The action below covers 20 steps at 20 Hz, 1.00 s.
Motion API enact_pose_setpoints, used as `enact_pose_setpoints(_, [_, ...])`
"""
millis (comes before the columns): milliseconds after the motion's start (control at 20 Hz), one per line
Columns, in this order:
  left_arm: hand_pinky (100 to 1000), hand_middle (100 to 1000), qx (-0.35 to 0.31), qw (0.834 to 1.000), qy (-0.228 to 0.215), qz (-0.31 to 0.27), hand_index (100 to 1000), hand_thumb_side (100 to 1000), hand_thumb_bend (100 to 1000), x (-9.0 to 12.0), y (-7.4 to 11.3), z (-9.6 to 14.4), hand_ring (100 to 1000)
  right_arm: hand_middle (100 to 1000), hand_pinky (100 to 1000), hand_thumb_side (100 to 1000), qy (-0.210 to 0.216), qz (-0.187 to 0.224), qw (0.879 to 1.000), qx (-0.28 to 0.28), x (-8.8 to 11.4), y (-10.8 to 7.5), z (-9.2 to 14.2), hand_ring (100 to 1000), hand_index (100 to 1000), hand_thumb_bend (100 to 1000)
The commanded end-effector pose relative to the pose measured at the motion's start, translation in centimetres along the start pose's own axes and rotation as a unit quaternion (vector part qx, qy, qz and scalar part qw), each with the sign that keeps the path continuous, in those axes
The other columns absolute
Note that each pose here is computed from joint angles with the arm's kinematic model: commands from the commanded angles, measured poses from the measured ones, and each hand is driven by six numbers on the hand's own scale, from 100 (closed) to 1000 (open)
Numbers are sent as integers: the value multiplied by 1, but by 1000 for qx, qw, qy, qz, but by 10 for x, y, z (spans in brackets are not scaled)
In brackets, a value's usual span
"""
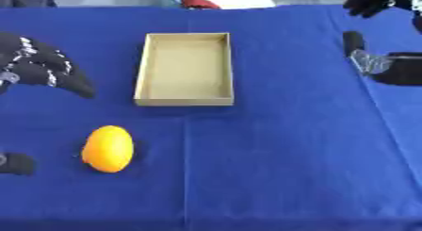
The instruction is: Pick up objects on the table and place them in the box.
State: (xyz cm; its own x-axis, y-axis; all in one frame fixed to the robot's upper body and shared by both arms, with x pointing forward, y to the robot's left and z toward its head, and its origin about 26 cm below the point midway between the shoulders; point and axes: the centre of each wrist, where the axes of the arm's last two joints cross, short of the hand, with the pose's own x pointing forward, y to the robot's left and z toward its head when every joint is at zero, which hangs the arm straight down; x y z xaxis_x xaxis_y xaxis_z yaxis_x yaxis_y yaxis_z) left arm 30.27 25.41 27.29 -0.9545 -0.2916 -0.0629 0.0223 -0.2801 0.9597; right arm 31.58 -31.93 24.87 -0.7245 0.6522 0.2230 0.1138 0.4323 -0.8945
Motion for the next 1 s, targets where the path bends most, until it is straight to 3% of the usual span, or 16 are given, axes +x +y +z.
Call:
enact_pose_setpoints(50, [691, 727, -83, 995, -21, -45, 873, 686, 514, -3, 0, -7, 732, 693, 676, 252, -8, 10, 1000, -2, 2, -9, -2, 703, 933, 100])
enact_pose_setpoints(150, [698, 730, -105, 993, -18, -53, 871, 605, 447, -8, -6, -14, 738, 692, 676, 252, -8, 9, 1000, -1, 2, -9, -2, 703, 933, 100])
enact_pose_setpoints(450, [711, 738, -145, 986, 2, -77, 871, 464, 385, -27, -26, -23, 747, 692, 676, 253, -9, 8, 1000, -1, 3, -10, -3, 702, 934, 100])
enact_pose_setpoints(700, [726, 749, -161, 983, 10, -90, 879, 428, 373, -38, -41, -26, 756, 691, 676, 254, -10, 8, 1000, -1, 3, -10, -3, 702, 934, 100])
enact_pose_setpoints(1000, [742, 765, -198, 976, 13, -93, 896, 493, 387, -48, -56, -26, 772, 690, 675, 255, -10, 7, 1000, 0, 3, -10, -3, 701, 935, 100])
